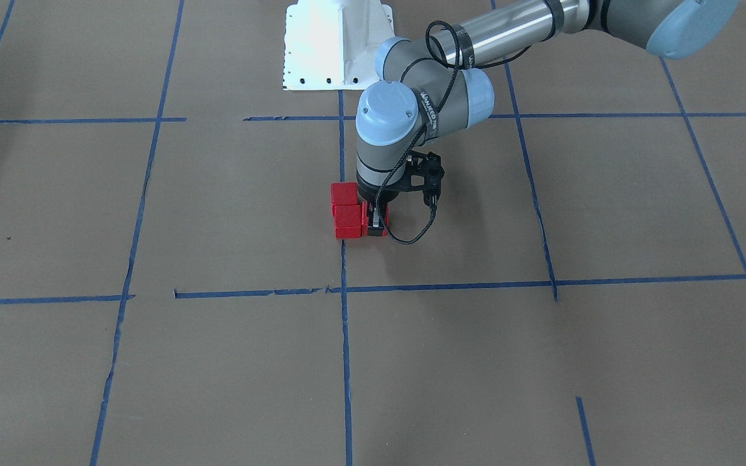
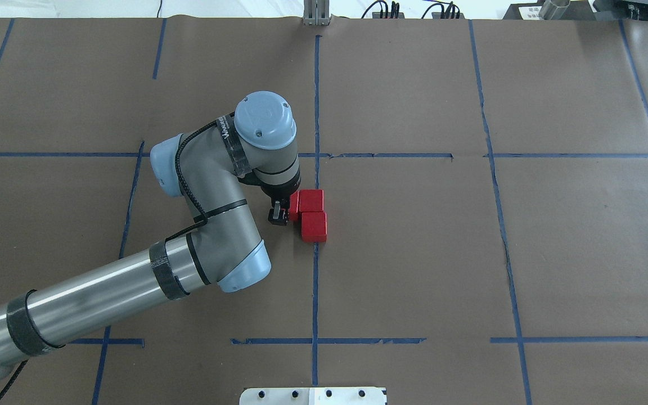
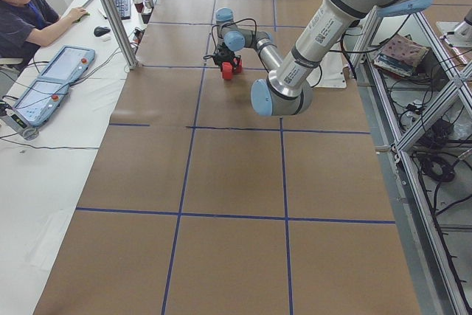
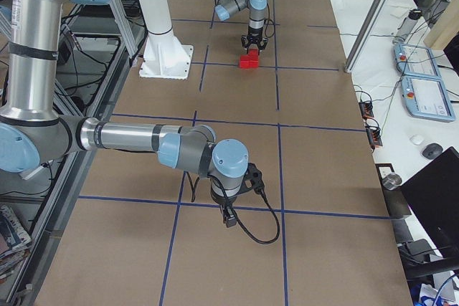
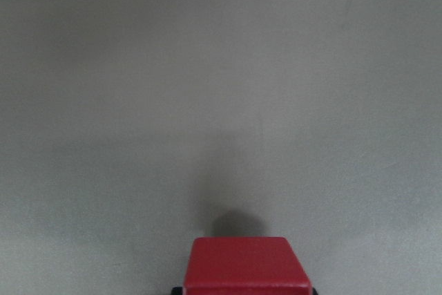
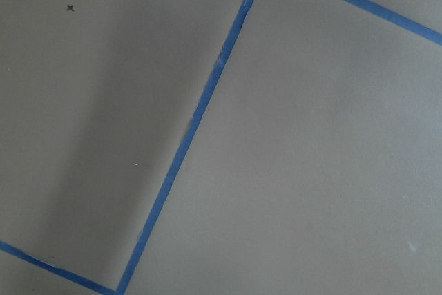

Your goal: Form red blocks into L shape at center

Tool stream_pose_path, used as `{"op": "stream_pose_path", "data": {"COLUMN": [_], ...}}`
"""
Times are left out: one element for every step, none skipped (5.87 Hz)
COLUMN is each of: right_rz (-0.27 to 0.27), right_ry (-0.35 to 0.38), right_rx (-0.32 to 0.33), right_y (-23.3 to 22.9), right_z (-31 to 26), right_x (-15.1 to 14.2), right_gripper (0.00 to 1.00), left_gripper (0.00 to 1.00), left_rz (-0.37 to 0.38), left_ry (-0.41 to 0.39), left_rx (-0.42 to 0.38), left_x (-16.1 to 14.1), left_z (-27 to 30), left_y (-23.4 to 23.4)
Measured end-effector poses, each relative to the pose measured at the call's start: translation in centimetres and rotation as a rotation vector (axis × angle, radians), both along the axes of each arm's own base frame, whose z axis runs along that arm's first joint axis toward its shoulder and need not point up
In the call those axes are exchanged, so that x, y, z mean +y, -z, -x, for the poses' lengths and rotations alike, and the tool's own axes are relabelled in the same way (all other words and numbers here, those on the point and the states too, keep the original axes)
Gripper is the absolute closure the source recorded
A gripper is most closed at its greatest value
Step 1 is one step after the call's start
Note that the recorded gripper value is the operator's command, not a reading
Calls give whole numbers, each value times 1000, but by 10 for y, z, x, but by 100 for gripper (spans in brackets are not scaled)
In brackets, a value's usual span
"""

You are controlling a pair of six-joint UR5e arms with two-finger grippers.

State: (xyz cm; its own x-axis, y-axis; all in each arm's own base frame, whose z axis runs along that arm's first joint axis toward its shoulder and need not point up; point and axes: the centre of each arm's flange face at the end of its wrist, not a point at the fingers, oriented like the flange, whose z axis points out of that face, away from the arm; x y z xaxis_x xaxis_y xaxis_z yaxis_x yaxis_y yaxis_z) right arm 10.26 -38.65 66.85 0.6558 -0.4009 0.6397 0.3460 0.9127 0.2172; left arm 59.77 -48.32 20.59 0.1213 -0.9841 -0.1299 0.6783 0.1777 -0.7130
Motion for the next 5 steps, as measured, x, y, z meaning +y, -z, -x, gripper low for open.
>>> {"op": "stream_pose_path", "data": {"right_rz": [0, 0, -1, 0, 1], "right_ry": [0, 0, 0, -1, -3], "right_rx": [0, 0, 0, 0, 0], "right_y": [0, 0, 0, 1, 1], "right_z": [0, 0, 0, 0, 0], "right_x": [0, 0, 0, 0, 0], "right_gripper": [0, 0, 0, 0, 0], "left_gripper": [0, 0, 0, 0, 0], "left_rz": [-50, -57, -49, -57, -95], "left_ry": [-52, -56, -45, -49, -90], "left_rx": [-4, -1, 1, 1, 12], "left_x": [1, 1, 0, 2, 4], "left_z": [0, 1, 7, 24, 51], "left_y": [1, 6, 17, 31, 39]}}
